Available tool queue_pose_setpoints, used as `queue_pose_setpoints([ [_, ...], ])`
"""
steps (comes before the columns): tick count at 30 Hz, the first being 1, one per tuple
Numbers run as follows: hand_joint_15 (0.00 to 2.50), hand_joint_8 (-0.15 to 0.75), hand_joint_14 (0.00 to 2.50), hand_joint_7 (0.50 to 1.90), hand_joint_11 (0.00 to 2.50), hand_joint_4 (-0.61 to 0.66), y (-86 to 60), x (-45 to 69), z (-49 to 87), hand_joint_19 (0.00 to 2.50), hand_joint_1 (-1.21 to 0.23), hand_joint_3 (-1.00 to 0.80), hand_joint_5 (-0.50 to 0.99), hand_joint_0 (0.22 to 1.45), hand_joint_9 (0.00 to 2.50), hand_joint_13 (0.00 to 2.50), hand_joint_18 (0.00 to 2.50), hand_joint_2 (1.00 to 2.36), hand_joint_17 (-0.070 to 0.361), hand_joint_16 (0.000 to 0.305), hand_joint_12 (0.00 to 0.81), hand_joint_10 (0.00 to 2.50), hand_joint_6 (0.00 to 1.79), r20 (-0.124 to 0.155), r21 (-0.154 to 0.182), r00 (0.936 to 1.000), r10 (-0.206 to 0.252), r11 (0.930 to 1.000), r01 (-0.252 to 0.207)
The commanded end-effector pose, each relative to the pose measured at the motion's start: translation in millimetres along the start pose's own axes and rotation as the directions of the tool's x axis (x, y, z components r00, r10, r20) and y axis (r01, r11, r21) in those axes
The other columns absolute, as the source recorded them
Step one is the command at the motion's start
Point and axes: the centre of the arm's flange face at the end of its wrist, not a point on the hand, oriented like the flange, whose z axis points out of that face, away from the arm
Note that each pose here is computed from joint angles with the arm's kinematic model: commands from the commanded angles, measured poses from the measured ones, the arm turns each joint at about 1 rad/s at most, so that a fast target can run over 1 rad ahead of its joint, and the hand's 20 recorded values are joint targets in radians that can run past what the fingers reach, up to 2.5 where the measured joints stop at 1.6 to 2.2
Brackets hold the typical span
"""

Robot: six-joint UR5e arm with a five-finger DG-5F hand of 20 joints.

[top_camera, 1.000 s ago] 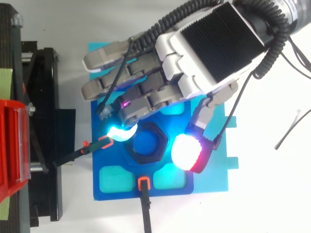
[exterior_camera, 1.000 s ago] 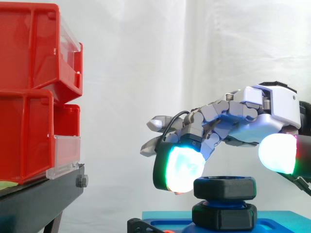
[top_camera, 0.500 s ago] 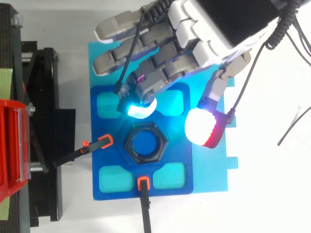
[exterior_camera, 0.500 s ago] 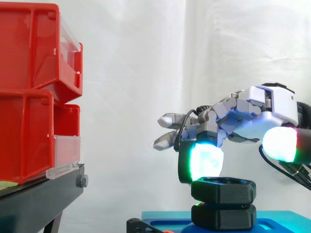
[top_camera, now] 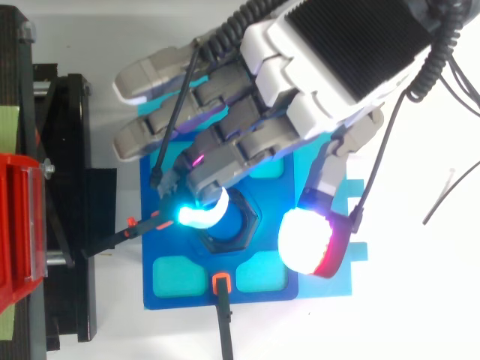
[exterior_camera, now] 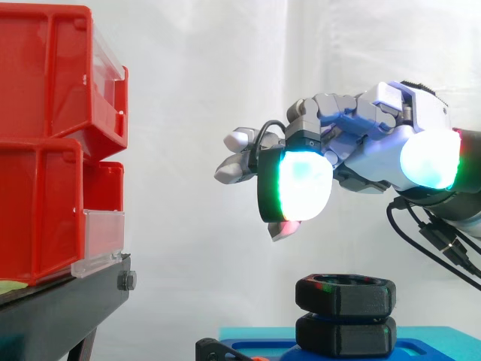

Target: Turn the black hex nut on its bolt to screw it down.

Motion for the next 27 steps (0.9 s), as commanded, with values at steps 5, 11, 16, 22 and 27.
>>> queue_pose_setpoints([
  [5,0.09,0.253,0.00,1.13,0.29,0.24,12.9,14.7,16.8,0.07,-0.35,-0.50,-0.10,0.50,0.80,0.42,0.07,1.00,0.075,0.033,0.298,0.01,0.50,-0.005,0.017,1.0000,-0.002,0.9999,0.002],
  [11,0.08,0.250,0.00,1.06,0.27,0.23,27.7,41.5,26.2,0.07,-0.35,-0.50,-0.10,0.50,0.80,0.42,0.07,1.00,0.075,0.034,0.297,0.01,0.50,0.008,0.050,0.9998,-0.020,0.9985,0.019],
  [16,0.08,0.247,0.00,1.02,0.25,0.22,32.7,45.7,32.9,0.07,-0.35,-0.50,-0.10,0.50,0.79,0.41,0.07,1.00,0.076,0.034,0.296,0.01,0.50,0.015,0.042,0.9996,-0.025,0.9988,0.025],
  [22,0.08,0.249,0.00,1.05,0.27,0.23,17.0,72.6,38.2,0.07,-0.35,-0.50,-0.10,0.51,0.79,0.41,0.07,1.00,0.076,0.034,0.296,0.01,0.50,0.025,0.042,0.9996,-0.012,0.9990,0.011],
  [27,0.08,0.250,0.00,1.20,0.28,0.22,16.9,69.0,41.4,0.07,-0.36,-0.50,-0.08,0.51,0.79,0.41,0.07,1.00,0.075,0.033,0.295,0.01,0.50,0.018,0.035,0.9998,-0.001,0.9994,0.000],
])
